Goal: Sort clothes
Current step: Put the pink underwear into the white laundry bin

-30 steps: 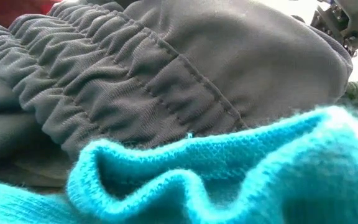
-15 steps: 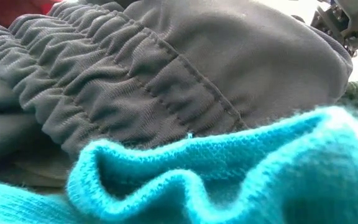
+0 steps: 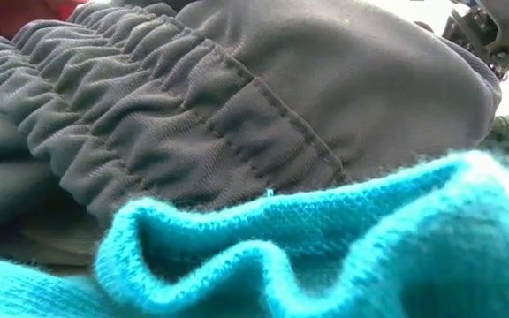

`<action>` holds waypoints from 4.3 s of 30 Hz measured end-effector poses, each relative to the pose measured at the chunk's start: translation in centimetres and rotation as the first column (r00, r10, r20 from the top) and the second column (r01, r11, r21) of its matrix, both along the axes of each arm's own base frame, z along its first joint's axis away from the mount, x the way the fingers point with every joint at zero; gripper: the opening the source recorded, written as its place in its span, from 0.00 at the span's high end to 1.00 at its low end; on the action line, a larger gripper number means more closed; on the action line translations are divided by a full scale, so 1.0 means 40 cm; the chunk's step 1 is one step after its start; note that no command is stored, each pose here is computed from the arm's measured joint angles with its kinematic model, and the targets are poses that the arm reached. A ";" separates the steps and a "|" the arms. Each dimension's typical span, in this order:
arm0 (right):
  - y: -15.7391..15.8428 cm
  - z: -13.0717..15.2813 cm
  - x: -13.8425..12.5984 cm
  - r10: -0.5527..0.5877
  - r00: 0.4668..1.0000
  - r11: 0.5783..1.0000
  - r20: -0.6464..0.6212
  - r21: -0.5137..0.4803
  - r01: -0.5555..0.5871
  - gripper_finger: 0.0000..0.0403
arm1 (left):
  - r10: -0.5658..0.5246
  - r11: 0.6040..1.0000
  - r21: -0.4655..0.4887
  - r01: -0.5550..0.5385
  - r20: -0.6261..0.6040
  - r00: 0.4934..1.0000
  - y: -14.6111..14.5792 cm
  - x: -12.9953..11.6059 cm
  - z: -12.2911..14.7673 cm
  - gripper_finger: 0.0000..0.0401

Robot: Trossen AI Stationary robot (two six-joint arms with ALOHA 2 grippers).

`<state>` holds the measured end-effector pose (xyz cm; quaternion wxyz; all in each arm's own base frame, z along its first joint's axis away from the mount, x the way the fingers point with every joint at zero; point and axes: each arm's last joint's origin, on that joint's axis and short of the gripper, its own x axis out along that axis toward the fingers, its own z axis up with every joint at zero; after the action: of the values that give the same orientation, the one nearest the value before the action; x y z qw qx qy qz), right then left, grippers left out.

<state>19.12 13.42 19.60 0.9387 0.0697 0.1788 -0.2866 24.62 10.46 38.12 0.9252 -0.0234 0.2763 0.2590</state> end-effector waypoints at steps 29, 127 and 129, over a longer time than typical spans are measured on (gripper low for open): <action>0.040 -0.008 0.011 0.313 0.941 0.897 -0.129 0.366 -0.248 0.58 | -0.011 0.995 0.099 -0.014 0.245 0.969 0.010 0.024 0.058 0.67; 0.065 0.030 0.040 0.326 0.942 0.826 0.085 0.459 -0.327 0.59 | -0.004 0.860 -0.509 -0.013 -0.033 0.999 -0.582 -0.120 -0.407 0.67; 0.065 0.030 0.040 0.326 0.942 0.826 0.085 0.460 -0.327 0.59 | 0.001 0.856 -0.517 -0.020 -0.038 0.999 -0.584 -0.116 -0.412 0.67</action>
<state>20.71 16.01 20.80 0.9292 0.2623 0.2506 -0.0703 19.96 -12.91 21.65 0.8783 -0.2680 0.3523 0.1807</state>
